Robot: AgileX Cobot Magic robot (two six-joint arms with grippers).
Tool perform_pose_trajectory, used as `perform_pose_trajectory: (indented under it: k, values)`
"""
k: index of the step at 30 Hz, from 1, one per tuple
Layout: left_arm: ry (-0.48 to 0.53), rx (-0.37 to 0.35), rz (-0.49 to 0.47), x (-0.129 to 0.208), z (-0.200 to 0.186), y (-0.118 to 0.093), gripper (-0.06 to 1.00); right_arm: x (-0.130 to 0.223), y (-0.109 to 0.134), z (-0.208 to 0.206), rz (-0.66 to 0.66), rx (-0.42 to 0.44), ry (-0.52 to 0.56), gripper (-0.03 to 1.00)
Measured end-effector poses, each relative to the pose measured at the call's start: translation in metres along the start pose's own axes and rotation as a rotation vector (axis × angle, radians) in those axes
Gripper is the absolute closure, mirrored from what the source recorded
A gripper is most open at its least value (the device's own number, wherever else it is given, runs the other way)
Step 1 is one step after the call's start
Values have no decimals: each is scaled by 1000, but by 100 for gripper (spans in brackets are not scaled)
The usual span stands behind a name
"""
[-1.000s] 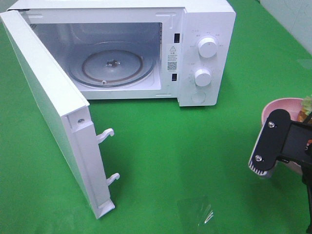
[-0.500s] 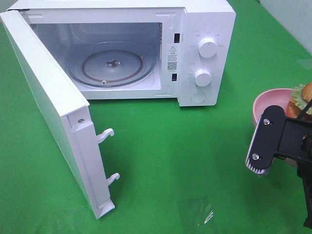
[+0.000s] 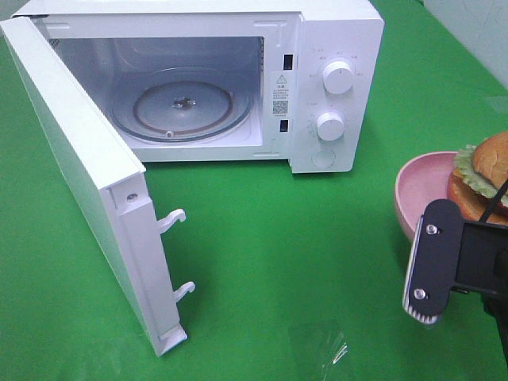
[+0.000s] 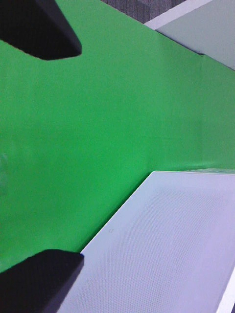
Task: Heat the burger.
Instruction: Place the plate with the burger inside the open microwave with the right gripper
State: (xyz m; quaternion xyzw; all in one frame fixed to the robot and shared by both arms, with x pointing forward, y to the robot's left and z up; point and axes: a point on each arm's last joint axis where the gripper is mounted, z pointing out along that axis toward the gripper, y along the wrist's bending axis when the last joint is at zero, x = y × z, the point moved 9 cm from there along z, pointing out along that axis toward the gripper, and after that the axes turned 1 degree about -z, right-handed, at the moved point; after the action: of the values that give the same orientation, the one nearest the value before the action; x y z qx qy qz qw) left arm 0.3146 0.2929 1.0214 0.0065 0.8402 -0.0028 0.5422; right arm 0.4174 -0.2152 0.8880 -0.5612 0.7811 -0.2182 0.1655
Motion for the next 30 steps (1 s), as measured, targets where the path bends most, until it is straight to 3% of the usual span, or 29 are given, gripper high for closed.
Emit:
perform_pose_trajectory:
  k: [8, 30]
  values:
    - [0, 0, 0, 0, 0, 0, -5, 2, 13, -5, -83, 7, -50, 94]
    - [0, 0, 0, 0, 0, 0, -5, -14, 12, -9, -268, 46, -158, 94]
